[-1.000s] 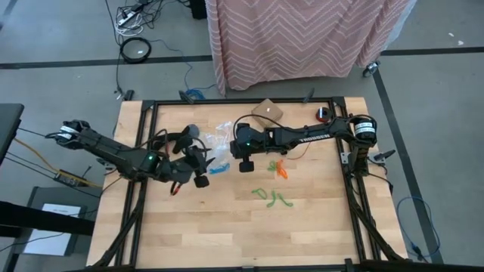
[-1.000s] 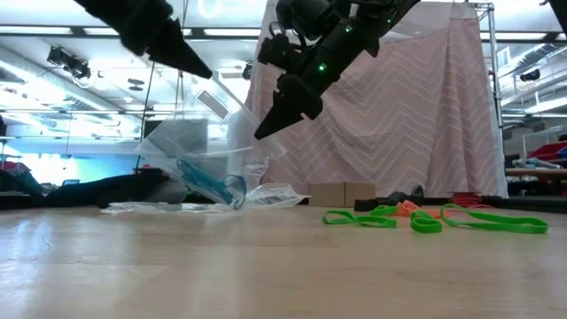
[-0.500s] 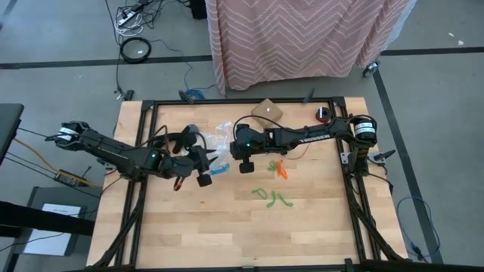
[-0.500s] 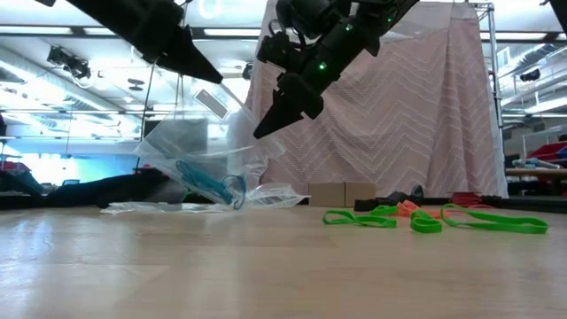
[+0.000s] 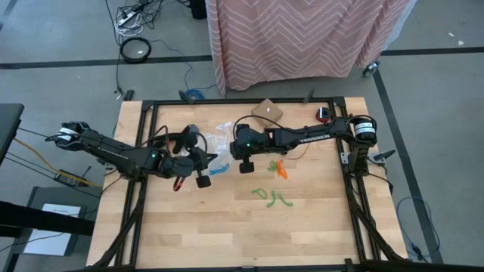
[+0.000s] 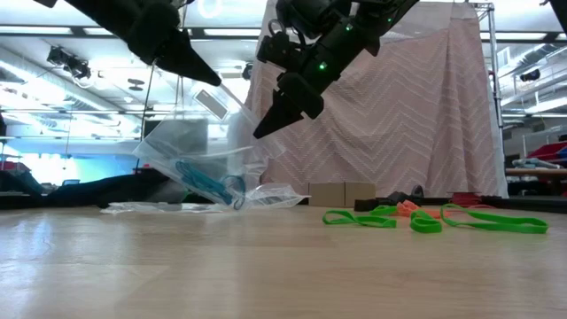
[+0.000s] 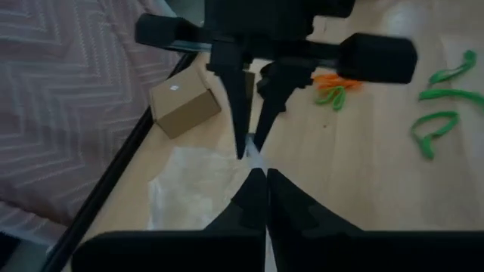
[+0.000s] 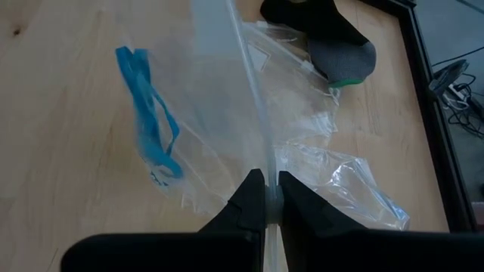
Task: Sort rubber bands
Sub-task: Close the transparent zip bag
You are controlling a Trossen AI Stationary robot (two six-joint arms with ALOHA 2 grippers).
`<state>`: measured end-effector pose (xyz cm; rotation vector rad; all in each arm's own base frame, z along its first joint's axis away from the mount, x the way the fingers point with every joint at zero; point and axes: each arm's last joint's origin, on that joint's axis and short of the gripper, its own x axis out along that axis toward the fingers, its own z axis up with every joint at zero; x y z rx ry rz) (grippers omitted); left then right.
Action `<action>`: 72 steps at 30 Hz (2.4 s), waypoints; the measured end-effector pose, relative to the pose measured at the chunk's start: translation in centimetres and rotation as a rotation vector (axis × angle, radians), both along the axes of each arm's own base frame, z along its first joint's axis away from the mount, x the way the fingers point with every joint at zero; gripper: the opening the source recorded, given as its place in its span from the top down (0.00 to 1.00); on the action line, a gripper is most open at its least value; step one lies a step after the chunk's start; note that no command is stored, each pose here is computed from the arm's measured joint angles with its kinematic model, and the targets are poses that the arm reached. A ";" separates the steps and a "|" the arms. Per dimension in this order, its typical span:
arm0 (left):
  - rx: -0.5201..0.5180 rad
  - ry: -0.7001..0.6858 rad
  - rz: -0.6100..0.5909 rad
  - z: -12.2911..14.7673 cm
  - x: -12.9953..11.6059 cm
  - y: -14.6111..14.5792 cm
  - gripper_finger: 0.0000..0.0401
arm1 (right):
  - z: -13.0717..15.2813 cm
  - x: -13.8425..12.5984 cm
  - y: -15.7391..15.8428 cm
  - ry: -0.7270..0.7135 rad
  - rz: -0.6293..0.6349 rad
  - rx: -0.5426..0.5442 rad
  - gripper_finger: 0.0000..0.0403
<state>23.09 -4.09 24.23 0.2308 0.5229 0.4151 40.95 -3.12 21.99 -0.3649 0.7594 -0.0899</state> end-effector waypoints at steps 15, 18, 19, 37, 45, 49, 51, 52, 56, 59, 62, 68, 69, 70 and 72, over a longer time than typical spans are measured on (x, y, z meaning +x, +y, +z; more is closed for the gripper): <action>0.137 0.106 0.085 -0.5 -0.7 0.5 1.00 | 0.2 0.1 0.0 -0.008 0.012 -0.009 0.94; 0.155 0.112 0.096 -0.5 -0.8 0.5 1.00 | 0.2 0.1 -0.1 -0.009 0.009 -0.009 0.95; 0.162 0.113 0.097 -0.5 -0.9 0.6 1.00 | 0.2 0.1 -0.1 -0.010 0.009 -0.009 0.95; 0.213 0.115 0.136 0.5 -2.1 1.0 1.00 | -0.1 -0.2 -0.2 0.022 0.002 -0.008 0.96; 0.222 0.124 0.144 0.5 -2.4 1.0 1.00 | -0.1 -0.2 -0.4 0.028 -0.020 0.012 0.94; 0.223 0.125 0.144 0.5 -2.4 1.1 1.00 | -0.2 -0.3 -0.5 0.027 -0.029 0.023 0.94; 0.223 0.128 0.144 0.5 -2.5 1.1 1.00 | -0.2 -0.3 -0.5 0.027 -0.031 0.023 0.94; 0.225 0.129 0.145 0.5 -2.5 1.1 1.00 | -0.2 -0.3 -0.5 0.026 -0.031 0.023 0.94; 0.252 0.148 0.174 0.4 -2.7 1.2 1.00 | -0.5 -0.5 -0.5 0.060 -0.033 0.025 0.92; 0.249 0.144 0.176 0.4 -2.7 1.2 1.00 | -0.7 -0.4 -0.3 0.059 0.056 0.061 0.91; 0.242 0.141 0.173 0.4 -2.7 1.2 1.00 | -0.2 -0.1 -0.2 0.010 0.069 0.062 0.87; 0.240 0.153 0.176 0.3 -2.8 1.2 1.00 | -0.5 -0.5 -1.0 0.062 -0.016 0.002 0.77; 0.239 0.155 0.177 0.3 -2.8 1.2 1.00 | -0.6 -0.6 -1.2 0.074 -0.024 -0.003 0.75; 0.239 0.157 0.176 0.3 -2.8 1.2 1.00 | -0.6 -0.6 -1.4 0.073 -0.028 -0.002 0.73; 0.237 0.156 0.175 0.3 -2.8 1.2 1.00 | -0.4 -0.5 -1.7 0.051 -0.030 -0.003 0.70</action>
